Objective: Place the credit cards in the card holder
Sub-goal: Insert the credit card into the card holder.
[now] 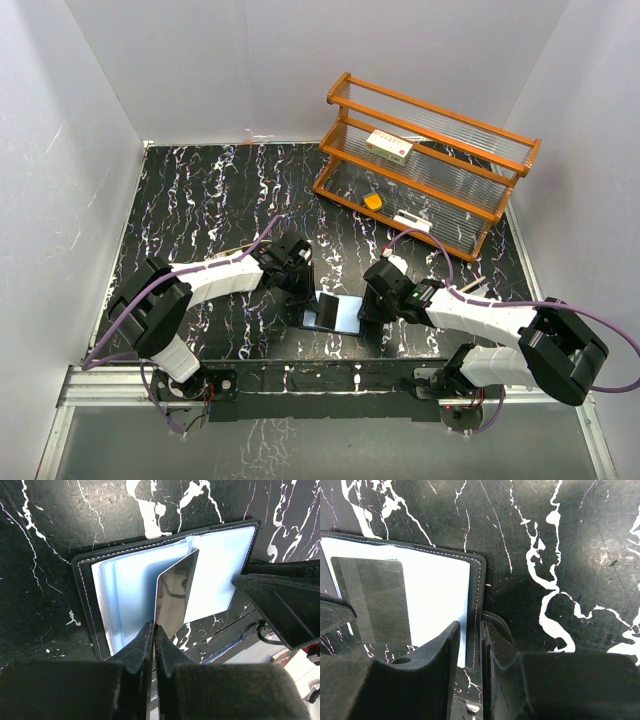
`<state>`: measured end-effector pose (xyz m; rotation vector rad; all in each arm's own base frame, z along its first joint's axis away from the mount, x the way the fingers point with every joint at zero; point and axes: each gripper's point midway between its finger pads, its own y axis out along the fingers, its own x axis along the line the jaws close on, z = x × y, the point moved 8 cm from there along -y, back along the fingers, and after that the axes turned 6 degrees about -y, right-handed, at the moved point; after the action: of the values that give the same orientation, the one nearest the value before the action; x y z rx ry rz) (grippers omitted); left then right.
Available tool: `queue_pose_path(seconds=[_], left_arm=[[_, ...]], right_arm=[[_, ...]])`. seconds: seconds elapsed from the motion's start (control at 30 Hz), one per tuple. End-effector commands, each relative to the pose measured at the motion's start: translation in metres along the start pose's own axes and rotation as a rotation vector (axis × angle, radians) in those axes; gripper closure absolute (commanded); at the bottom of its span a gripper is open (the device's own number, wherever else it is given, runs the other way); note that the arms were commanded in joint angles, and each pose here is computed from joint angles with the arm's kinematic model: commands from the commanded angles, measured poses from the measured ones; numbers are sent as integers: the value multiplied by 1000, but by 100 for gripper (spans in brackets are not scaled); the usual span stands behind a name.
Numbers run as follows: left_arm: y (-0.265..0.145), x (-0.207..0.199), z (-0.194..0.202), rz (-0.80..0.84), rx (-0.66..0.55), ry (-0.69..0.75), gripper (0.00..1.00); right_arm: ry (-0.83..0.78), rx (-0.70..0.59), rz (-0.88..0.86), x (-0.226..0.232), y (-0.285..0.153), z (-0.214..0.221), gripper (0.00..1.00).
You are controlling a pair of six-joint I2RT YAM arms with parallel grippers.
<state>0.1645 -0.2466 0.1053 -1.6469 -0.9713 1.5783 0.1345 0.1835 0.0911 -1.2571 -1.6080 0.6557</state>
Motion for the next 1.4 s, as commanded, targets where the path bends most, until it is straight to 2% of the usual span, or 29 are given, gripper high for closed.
queue_pose_path(seconds=[0.0, 0.9, 1.37], left_arm=[[-5, 1, 2, -36, 15, 5, 100], [8, -8, -7, -15, 33, -14, 100], [20, -6, -3, 77, 3, -77, 100]], right_arm=[[3, -17, -8, 3, 3, -2, 79], [9, -6, -15, 2, 6, 1, 78], [38, 11, -43, 3, 9, 5, 78]])
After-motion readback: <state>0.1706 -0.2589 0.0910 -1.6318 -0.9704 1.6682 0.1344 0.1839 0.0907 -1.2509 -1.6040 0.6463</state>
